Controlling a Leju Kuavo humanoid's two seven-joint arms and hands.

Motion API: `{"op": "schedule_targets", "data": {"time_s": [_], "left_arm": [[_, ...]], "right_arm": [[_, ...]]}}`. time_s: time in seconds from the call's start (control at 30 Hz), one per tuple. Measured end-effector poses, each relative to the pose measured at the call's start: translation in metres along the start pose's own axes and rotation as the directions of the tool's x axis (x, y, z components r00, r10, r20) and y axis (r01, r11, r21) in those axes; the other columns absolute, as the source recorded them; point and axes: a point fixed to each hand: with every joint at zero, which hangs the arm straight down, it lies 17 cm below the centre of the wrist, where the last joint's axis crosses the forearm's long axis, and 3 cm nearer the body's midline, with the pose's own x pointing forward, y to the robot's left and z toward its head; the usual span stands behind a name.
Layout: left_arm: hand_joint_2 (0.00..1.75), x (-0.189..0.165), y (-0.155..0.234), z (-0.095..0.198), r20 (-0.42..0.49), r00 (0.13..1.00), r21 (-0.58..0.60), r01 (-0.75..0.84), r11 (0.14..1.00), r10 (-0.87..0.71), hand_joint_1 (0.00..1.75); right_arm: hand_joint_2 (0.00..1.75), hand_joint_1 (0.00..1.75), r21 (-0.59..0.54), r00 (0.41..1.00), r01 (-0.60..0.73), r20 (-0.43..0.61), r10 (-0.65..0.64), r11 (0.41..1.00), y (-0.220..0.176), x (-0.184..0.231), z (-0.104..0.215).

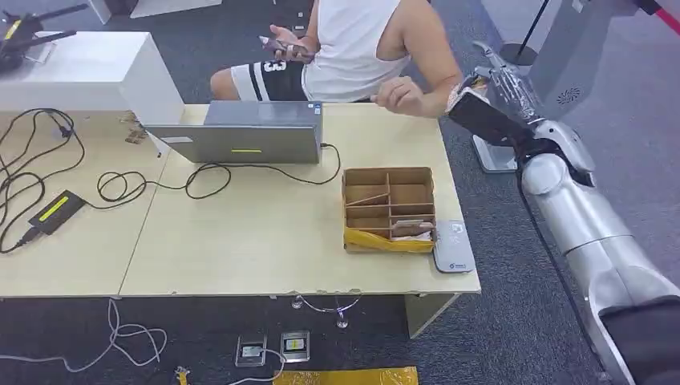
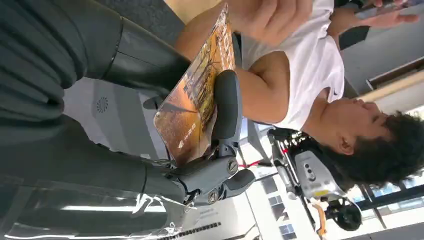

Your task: Pass the card to the sensor for recognition and then transmit it.

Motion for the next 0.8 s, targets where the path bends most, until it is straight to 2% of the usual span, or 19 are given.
{"op": "schedule_targets", "data": {"time_s": [0.23,0.37,0.57,0.8], "left_arm": [[0.0,-0.003,0.001,0.001,-0.01,1.0,0.012,-0.012,1.0,0.012,0.0],[0.0,-0.007,0.0,0.002,-0.019,1.0,0.012,-0.019,1.0,0.019,0.0],[0.0,-0.013,-0.003,0.004,-0.023,1.0,0.013,-0.021,1.0,0.021,0.0],[0.0,-0.01,-0.002,0.003,-0.018,1.0,0.013,-0.018,1.0,0.018,0.0]], "right_arm": [[1.75,1.75,0.049,0.992,0.124,0.009,-0.125,0.991,0.006,0.003,0.003],[1.75,1.75,0.056,0.98,0.197,-0.01,-0.197,0.979,-0.001,-0.009,0.009],[1.75,1.75,0.073,0.952,0.297,-0.095,-0.29,0.952,0.008,-0.04,0.038],[1.75,1.75,0.076,0.936,0.325,-0.167,-0.309,0.943,0.024,-0.064,0.073]]}}
